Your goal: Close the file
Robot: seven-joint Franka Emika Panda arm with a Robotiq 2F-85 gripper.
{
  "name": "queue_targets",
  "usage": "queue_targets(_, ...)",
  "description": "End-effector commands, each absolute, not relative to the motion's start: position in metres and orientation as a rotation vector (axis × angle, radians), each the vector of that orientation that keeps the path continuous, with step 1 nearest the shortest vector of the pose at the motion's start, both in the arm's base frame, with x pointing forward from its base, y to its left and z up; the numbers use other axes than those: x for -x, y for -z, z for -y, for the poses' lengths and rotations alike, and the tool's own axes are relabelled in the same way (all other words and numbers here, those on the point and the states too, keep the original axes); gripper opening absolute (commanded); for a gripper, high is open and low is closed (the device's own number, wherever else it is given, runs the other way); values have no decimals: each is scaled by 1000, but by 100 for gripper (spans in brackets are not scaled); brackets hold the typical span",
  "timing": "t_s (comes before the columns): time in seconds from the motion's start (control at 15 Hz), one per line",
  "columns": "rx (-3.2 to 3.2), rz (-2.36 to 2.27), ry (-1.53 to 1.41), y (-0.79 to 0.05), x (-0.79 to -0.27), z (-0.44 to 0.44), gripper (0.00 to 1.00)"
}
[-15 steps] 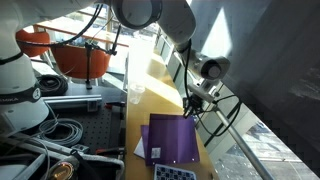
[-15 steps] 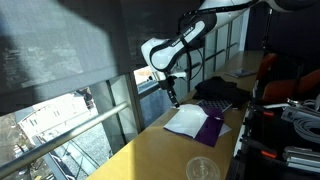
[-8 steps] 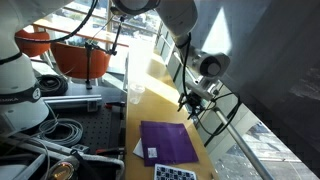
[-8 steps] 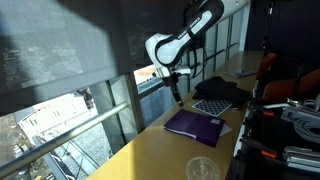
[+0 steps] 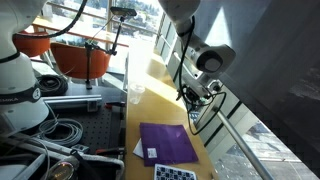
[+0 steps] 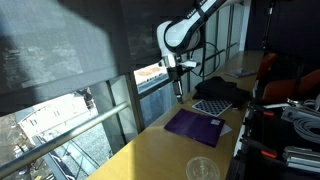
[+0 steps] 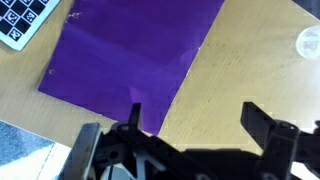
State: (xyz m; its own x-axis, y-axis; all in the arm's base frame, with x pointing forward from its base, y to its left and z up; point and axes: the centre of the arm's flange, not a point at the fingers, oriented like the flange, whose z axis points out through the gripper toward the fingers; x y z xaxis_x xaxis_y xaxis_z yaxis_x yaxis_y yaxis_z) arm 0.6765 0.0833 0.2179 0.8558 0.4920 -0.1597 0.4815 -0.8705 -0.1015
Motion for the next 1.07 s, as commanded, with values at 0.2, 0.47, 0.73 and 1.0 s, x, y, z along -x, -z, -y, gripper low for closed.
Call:
queue_targets(0.2,2997,403,-275,-255,-601,-27,100)
queue_targets(0.47,3048,315,-313,-292,-548,-12,100)
queue_targets(0.73,3056,372,-271,-324,-482,-13,100)
queue_targets(1.0,3104,408,-207,-347,-438,-4,100)
